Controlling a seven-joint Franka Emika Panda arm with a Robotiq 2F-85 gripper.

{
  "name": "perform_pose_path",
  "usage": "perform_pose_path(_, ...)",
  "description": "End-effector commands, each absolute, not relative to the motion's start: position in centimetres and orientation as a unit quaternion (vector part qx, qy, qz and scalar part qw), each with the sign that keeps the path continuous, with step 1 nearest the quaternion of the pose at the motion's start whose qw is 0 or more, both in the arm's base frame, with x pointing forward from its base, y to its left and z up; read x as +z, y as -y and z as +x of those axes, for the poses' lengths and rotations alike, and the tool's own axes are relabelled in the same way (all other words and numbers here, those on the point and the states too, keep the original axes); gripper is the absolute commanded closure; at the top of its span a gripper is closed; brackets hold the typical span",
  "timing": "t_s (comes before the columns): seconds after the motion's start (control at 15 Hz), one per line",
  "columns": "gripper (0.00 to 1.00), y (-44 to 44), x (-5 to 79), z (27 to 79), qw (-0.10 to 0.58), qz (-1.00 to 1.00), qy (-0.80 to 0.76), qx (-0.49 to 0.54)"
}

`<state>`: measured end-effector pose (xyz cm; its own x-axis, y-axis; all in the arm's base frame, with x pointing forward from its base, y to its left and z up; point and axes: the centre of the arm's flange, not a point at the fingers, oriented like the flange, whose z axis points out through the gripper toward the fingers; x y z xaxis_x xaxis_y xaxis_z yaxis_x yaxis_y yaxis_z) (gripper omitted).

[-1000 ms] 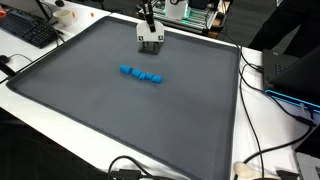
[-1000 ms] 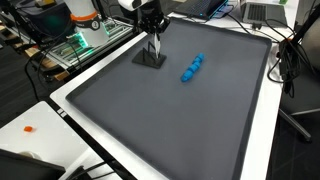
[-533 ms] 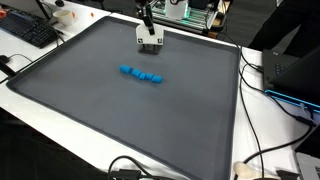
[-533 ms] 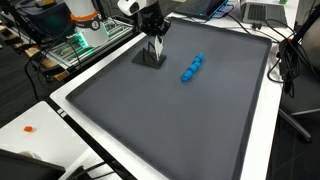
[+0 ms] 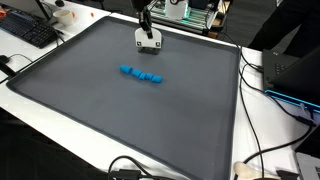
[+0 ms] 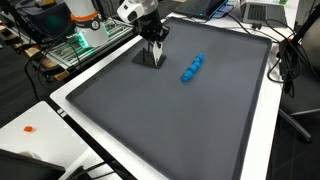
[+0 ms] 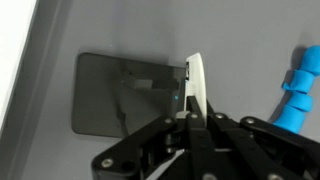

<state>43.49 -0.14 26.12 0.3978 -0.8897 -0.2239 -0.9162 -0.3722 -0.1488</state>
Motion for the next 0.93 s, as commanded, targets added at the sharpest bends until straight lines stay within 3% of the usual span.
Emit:
perform_pose_path(0.0,0.99,0.54,25.0,43.24,0.132,-0.816,-0.56,0.048)
perform_pose_path(0.87,0.99,1.11,24.03,43.52,0.15,-0.793,-0.589,0.05)
